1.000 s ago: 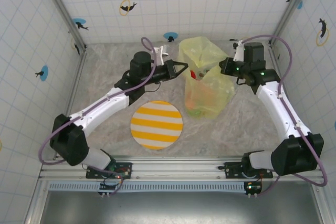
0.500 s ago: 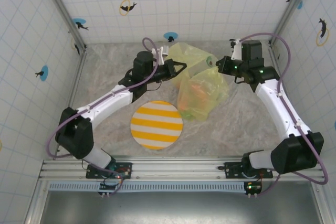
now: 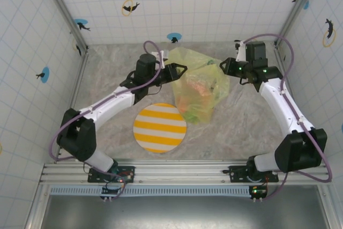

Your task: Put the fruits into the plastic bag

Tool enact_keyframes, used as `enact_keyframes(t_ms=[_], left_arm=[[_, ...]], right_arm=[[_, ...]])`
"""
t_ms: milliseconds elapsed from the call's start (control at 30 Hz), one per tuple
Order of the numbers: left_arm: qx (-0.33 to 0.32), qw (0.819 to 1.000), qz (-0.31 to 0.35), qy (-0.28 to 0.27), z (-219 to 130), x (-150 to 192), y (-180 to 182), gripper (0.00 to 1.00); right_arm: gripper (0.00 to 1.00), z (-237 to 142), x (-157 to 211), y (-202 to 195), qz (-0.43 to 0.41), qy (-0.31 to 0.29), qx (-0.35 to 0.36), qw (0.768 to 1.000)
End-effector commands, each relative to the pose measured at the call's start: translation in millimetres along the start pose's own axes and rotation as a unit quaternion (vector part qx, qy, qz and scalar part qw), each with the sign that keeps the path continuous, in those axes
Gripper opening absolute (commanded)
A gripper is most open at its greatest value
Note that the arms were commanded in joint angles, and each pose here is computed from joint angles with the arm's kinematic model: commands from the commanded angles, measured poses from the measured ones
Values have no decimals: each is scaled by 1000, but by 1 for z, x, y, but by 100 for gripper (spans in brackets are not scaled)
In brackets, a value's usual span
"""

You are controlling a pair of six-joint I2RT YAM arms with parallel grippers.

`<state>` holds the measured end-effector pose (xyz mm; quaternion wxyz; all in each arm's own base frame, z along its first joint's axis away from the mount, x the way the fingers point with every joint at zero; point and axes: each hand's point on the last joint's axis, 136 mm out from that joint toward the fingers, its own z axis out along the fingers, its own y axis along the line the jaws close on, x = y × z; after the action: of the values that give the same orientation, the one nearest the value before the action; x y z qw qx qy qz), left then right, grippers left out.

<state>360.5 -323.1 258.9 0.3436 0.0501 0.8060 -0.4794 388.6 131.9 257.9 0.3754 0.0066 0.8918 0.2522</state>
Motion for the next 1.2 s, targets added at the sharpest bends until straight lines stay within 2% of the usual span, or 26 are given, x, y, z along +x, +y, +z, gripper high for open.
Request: enact_keyframes(t_ms=[0,33,100,267,400,533,733,833,900,1033,1167], left_arm=[[-29,997,53,-38,-23,-20,-1,72],[-37,996,63,-44,-27,-23,0,75],[-49,993,86,-59,-36,-28,-2,83],[-79,984,130,-96,-61,-41,-4,95],[-96,975,157,-126,-83,-47,-8,98],[-140,958,183,-173,-113,-53,1,98],[-246,922,174,-244,-156,-48,47,98],[-294,903,172,-263,-170,-40,73,98],[-342,882,165,-278,-181,-37,96,98],[-415,851,158,-280,-192,-21,146,98],[-453,837,148,-269,-198,-5,184,98]], right_arm=[[46,-36,-40,20,-28,-70,-19,997],[49,-41,-44,21,-29,-78,-22,996],[63,-52,-55,25,-31,-100,-34,994],[78,-77,-79,31,-31,-144,-47,988],[81,-93,-90,26,-34,-173,-34,984],[82,-103,-92,0,-46,-198,34,978],[88,-100,-68,-61,-51,-212,163,962],[94,-94,-52,-81,-46,-217,196,955],[97,-89,-39,-95,-41,-217,215,951],[100,-81,-13,-121,-34,-217,253,942],[100,-70,16,-147,-32,-204,293,933]])
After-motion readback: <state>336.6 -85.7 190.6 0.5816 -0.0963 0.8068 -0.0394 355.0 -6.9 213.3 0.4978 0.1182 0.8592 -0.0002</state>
